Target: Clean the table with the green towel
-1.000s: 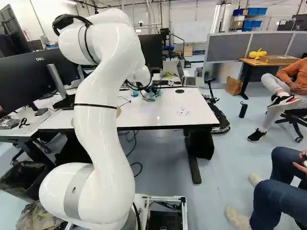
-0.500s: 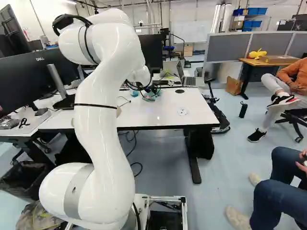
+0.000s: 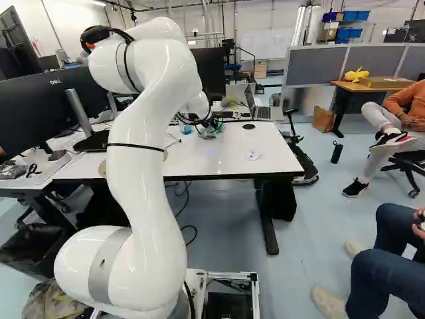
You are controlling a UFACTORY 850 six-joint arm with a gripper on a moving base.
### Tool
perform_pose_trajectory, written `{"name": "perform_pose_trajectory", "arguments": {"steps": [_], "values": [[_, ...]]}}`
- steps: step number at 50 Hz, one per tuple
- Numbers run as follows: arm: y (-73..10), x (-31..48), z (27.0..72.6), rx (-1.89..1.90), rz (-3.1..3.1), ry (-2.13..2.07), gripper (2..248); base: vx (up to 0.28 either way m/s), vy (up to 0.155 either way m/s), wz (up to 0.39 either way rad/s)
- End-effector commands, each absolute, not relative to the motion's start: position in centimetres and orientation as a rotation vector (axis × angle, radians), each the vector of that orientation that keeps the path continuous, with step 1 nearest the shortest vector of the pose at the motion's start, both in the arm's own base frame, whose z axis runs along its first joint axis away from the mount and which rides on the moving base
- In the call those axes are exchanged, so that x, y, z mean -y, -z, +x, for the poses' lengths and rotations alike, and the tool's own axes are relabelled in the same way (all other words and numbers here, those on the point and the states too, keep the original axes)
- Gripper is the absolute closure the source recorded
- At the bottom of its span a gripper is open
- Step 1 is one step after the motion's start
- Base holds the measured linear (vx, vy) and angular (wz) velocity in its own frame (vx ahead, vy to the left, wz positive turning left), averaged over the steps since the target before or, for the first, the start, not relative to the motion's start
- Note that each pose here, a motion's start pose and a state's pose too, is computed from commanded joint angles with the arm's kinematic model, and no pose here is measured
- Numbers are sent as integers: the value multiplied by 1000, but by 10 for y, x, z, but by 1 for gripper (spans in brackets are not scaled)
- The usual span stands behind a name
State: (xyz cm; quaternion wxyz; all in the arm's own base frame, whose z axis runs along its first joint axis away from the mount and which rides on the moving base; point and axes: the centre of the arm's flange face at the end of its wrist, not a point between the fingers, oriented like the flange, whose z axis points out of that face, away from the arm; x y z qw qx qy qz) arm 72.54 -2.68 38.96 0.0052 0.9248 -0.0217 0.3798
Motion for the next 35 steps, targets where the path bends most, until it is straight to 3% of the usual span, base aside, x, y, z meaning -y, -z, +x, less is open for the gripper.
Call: {"name": "perform_pose_trajectory", "arguments": {"steps": [35], "values": [[-390, -22, 717, -31, 2930, -1174, 197, 0, 0, 0]]}}
